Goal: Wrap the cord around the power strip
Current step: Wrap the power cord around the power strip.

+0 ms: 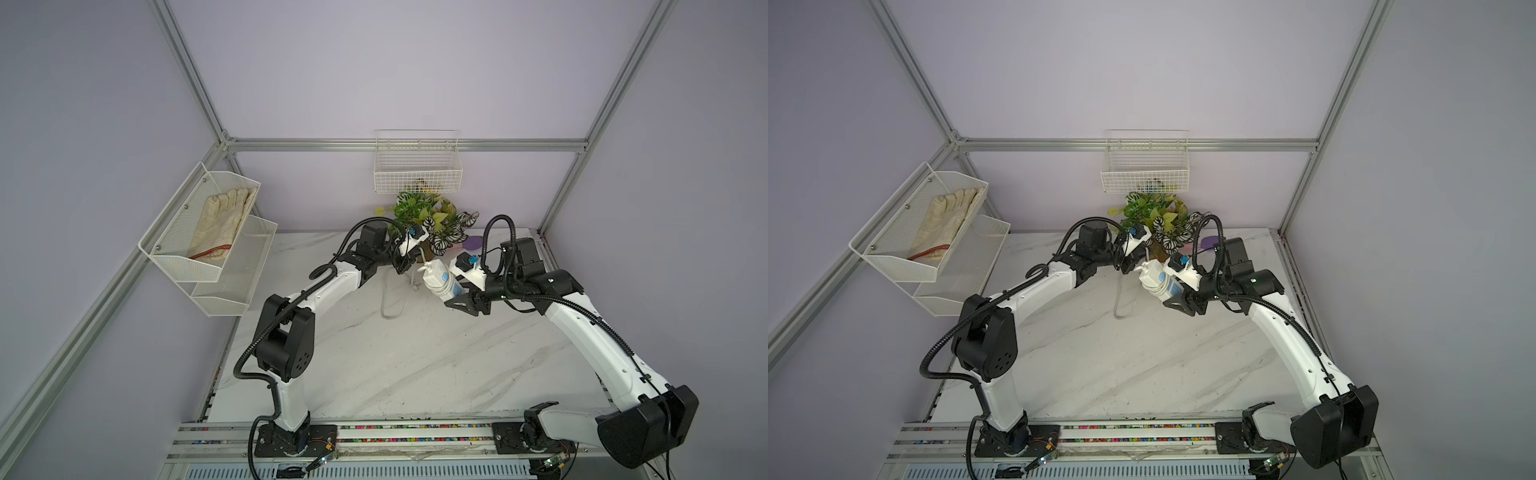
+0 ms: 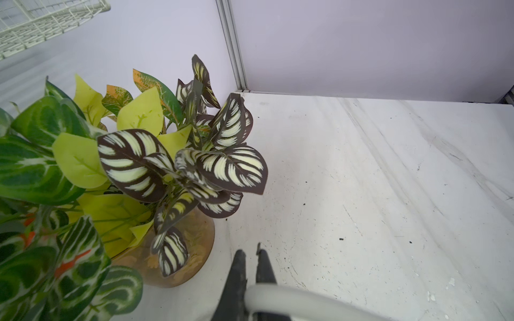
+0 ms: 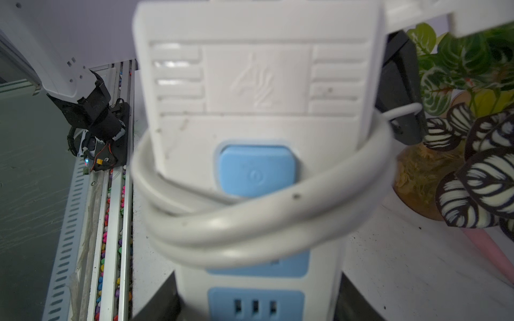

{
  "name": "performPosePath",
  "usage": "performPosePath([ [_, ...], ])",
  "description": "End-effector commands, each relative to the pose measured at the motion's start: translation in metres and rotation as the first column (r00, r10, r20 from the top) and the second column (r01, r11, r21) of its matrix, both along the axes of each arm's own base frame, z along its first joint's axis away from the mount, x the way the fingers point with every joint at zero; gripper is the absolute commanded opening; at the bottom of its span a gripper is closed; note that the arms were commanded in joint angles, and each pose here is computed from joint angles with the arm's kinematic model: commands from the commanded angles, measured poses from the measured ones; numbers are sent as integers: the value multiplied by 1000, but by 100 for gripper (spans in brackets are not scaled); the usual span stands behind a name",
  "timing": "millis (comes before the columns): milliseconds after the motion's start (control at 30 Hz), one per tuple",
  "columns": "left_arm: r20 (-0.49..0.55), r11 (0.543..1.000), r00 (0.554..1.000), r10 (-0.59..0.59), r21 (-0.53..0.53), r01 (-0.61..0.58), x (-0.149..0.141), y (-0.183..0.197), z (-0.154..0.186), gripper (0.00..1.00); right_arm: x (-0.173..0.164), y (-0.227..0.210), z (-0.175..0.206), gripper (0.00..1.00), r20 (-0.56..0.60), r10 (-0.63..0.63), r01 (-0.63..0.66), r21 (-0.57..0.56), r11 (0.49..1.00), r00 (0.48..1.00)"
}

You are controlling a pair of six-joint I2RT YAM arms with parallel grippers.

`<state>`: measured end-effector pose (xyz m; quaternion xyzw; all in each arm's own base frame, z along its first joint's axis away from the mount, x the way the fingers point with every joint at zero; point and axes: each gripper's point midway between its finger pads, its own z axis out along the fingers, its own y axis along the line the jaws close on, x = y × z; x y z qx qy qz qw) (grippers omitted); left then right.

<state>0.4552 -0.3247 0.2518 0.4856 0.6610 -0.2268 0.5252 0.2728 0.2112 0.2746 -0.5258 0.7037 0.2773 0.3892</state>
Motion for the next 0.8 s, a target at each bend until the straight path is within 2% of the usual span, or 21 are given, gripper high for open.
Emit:
performPosePath([
  [0, 102, 981, 978, 183, 45, -189, 42, 37, 23, 0, -57, 15, -1, 0, -40, 208, -207, 27, 978, 977],
  [200, 182, 979, 967, 178, 71, -194, 31, 46, 52, 0, -48, 9, -26, 0, -95, 150, -157, -68, 985, 984],
  [433, 262, 981, 954, 142, 88, -171, 13, 52, 89, 0, -42, 6, -43, 0, -98, 120, -135, -168, 976, 988],
  [567, 294, 983, 952, 90, 126, -132, 3, 52, 91, 0, -43, 8, -38, 0, -48, 139, -145, -157, 977, 989],
  [767, 306, 985, 950, 68, 133, -114, -3, 49, 97, 0, -32, 2, -59, 0, -76, 84, -102, -275, 956, 994],
])
